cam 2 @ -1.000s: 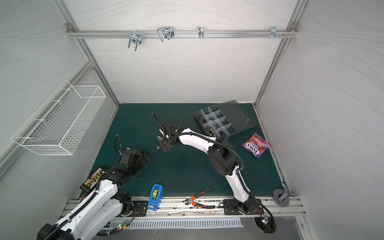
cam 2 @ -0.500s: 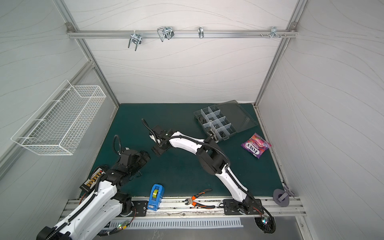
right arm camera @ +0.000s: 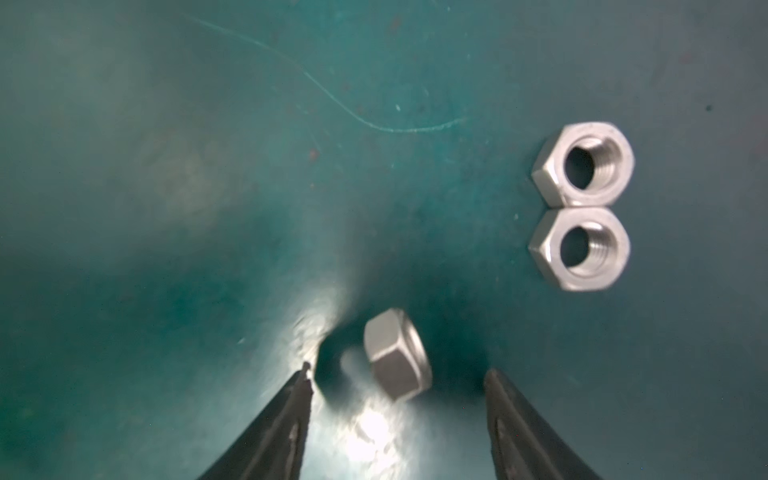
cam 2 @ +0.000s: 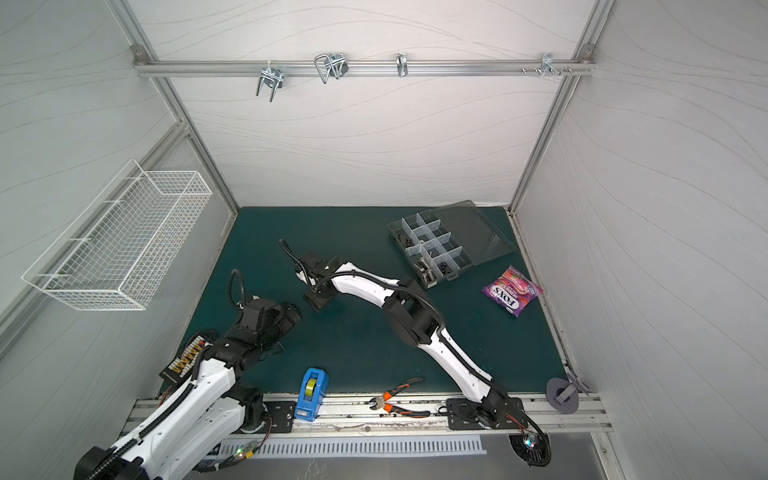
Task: Sort the screws and nuts into containers
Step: 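Lower the right gripper and close it on the single silver nut, then lift the nut with the right gripper and carry it to the organizer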
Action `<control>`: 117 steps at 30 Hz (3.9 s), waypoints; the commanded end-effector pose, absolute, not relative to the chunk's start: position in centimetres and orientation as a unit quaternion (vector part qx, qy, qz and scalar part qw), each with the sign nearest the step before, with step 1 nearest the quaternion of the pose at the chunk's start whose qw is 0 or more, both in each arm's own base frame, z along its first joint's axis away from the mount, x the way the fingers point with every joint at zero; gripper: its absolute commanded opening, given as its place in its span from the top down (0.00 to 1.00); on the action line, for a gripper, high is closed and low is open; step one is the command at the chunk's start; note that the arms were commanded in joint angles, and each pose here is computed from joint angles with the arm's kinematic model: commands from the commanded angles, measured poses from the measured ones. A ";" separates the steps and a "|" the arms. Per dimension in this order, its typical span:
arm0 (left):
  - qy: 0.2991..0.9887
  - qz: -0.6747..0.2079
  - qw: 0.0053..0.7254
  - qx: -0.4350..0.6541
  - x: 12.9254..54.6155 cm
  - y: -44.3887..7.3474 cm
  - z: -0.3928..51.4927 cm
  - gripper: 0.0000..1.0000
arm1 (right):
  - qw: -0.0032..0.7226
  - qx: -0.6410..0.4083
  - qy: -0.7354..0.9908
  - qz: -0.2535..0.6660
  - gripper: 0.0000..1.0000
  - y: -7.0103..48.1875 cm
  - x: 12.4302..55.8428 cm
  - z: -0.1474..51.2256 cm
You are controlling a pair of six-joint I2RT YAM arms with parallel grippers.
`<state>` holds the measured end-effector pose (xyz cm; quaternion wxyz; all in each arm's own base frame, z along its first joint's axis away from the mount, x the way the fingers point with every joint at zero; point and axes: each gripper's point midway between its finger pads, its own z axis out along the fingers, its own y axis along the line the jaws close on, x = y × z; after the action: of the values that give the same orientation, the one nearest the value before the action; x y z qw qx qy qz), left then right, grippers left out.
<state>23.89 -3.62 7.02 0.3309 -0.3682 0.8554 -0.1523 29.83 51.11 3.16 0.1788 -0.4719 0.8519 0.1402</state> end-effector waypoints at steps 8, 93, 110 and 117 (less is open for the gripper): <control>0.851 -0.160 0.336 -0.370 24.4 -3.7 7.4 0.01 | 0.151 -0.511 0.840 0.101 0.49 50.8 29.9 -0.4; 0.849 -0.151 0.342 -0.374 24.7 -3.4 8.7 0.01 | 0.291 -0.114 0.949 0.049 1.00 17.4 54.2 13.8; 0.847 -0.154 0.344 -0.375 24.3 -3.3 8.7 0.01 | 0.247 -0.108 0.962 0.043 0.98 16.2 55.2 9.1; 0.848 -0.154 0.344 -0.372 24.3 -3.4 8.8 0.01 | 0.237 -0.110 0.964 0.045 0.80 16.4 55.1 8.4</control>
<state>23.86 -3.78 7.53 0.3297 -0.3649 0.8566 -0.1559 55.21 16.35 8.74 0.2483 -0.1041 0.9622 0.0420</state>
